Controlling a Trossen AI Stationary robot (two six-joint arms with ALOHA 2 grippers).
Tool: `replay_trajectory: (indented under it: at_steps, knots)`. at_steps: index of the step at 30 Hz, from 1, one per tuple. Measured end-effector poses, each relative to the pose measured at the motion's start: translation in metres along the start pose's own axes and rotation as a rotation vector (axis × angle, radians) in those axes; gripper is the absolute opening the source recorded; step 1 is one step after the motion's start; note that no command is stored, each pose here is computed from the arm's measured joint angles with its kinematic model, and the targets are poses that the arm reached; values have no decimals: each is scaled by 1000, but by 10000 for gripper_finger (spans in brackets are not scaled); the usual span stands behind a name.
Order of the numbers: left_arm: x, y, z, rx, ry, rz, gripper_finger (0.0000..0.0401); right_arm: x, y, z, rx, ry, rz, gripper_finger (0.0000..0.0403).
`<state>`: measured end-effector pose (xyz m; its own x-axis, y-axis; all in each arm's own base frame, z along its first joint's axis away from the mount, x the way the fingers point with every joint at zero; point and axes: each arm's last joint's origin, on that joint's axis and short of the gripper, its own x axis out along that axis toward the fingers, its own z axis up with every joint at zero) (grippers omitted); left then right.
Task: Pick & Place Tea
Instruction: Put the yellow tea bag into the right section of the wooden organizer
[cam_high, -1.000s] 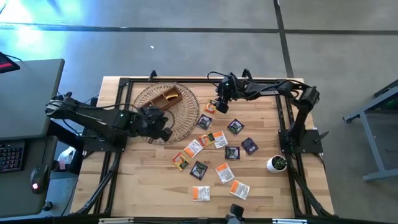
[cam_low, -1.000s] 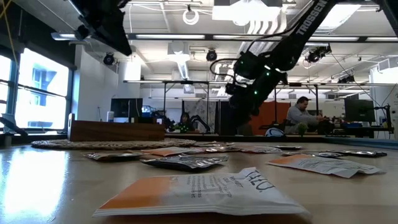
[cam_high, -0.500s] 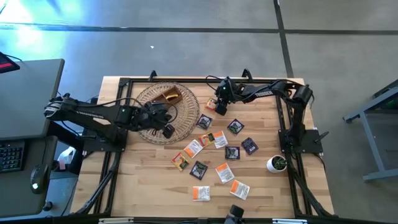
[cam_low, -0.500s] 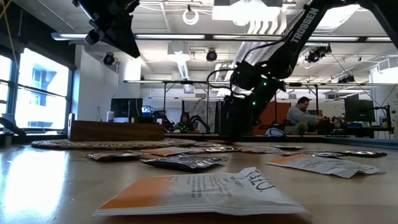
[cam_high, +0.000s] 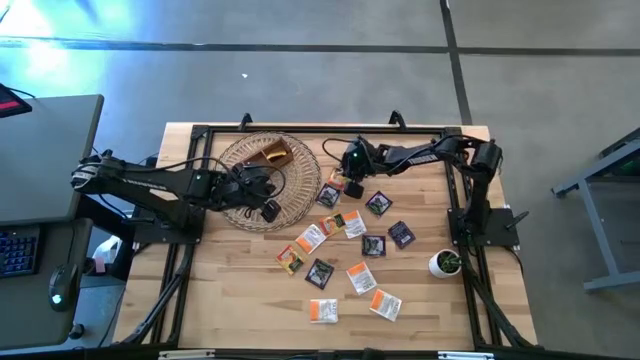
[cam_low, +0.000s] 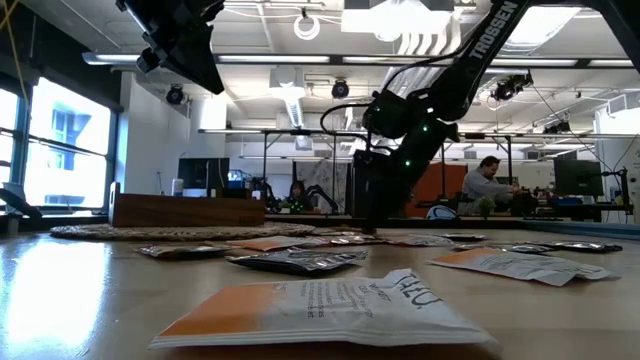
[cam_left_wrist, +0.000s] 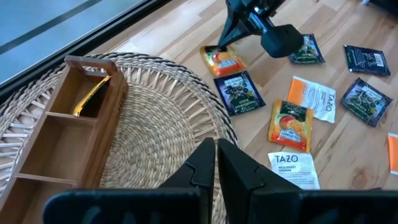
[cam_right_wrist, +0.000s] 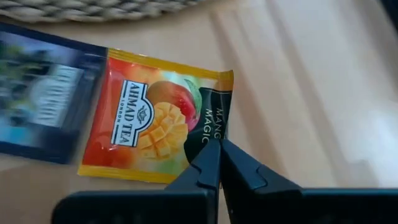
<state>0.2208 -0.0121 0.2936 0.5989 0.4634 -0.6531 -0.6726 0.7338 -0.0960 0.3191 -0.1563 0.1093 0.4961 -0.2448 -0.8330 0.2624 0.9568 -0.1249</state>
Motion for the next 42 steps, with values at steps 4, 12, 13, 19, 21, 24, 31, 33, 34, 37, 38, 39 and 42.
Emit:
replay_trajectory:
  at_steps: [4, 12, 13, 19, 21, 24, 31, 33, 34, 37, 38, 39, 42]
  knots:
    - [0, 0, 0, 0, 0, 0, 16, -3, 11, 2, -5, 4, 25, 5]
    - [0, 0, 0, -7, -1, 1, 16, -34, 28, 19, -68, -91, 29, 3]
    - [0, 0, 0, -7, -2, 3, 16, -39, 29, 23, -74, -120, 26, 4]
    - [0, 0, 0, -5, 0, 2, 16, -52, 37, 34, -88, -207, 55, 3]
    - [0, 0, 0, -4, 4, -3, 16, -52, 38, 33, -54, -195, 88, 4]
    - [0, 0, 0, -4, 7, -7, 16, -51, 39, 29, -61, -154, 104, 9]
    - [0, 0, 0, -4, 10, -10, 16, -50, 33, 24, -68, -107, 84, 63]
    - [0, -1, -1, -4, 19, -21, 16, -50, 32, 22, -43, -88, 112, 85]
    - [0, -1, -1, -4, 22, -25, 16, -50, 31, 20, -36, -78, 129, 96]
    - [0, -1, -1, -4, 23, -26, 16, -48, 27, 17, 2, -59, 184, 129]
    - [0, -1, -1, -4, 23, -26, 16, -47, 27, 16, 20, -58, 206, 139]
    - [0, -1, -1, -4, 23, -26, 16, -45, 25, 16, 41, -69, 227, 149]
    - [0, -1, -1, -4, 22, -26, 16, -39, 23, 15, 87, -66, 265, 175]
